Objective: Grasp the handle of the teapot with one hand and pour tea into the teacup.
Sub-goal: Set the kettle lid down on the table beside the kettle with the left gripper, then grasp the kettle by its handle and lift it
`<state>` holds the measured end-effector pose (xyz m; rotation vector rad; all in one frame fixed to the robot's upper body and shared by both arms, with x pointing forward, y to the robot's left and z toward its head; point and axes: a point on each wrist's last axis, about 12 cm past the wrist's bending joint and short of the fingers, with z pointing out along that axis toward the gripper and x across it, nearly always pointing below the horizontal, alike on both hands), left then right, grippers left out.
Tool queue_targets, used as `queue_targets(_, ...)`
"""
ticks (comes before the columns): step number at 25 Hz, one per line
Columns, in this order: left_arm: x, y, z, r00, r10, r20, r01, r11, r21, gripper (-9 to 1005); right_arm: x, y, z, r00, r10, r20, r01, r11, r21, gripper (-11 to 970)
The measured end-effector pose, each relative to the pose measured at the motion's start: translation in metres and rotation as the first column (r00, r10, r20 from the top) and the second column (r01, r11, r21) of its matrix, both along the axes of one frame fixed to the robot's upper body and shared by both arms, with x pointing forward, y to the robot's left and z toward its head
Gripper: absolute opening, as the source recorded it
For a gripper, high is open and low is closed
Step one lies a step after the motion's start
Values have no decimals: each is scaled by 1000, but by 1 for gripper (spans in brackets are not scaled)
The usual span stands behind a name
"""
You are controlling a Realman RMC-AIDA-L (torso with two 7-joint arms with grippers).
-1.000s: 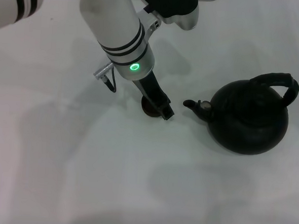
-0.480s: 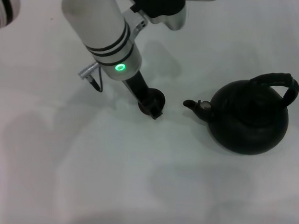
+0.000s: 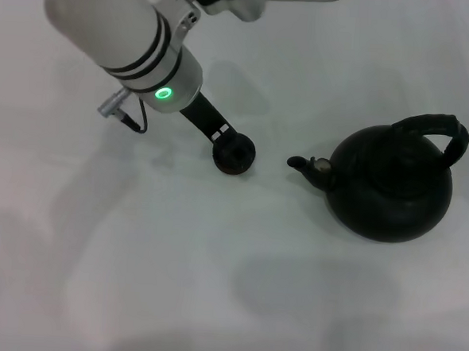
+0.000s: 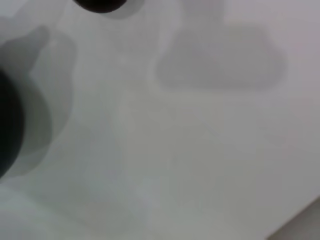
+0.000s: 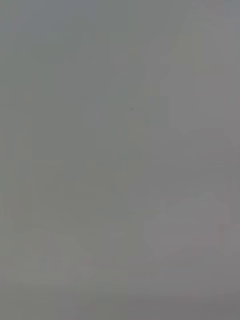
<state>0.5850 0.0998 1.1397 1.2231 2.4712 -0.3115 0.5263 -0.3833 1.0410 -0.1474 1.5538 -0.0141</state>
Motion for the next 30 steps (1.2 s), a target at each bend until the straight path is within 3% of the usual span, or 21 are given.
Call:
queue_targets(5,-12,11,16,998,-29,61,34,995,-91,783,0,-3,1,1000,16,-7,-17,1000,-20,874)
queue_targets(9,-22,37,18,993,-47,105,69,973,-221,781,-8,-13,5,996,77,-51,-78,997,-12,872)
queue_targets(12,-29,63,15,989,-42,140,89,933,-348,779,-24,-29,12,987,109,-121,-112,993,-22,870)
queue_targets(16,-39,104,7,974,43,222,85,840,-536,777,-45,-42,30,968,143,-206,-161,984,-71,867)
queue_targets(19,-49,135,-4,940,142,310,101,752,-651,775,-57,-46,47,943,175,-283,-208,974,-90,864)
queue_targets(22,-62,162,-24,871,268,411,133,676,-725,774,-71,-42,64,876,234,-421,-295,952,-84,860)
queue_targets(23,-62,162,-24,871,268,411,133,676,-725,774,-71,-42,64,876,234,-421,-295,952,-84,859)
queue_targets(30,-79,190,-60,718,489,496,108,624,-774,773,-84,-24,78,731,453,-510,-479,873,88,851)
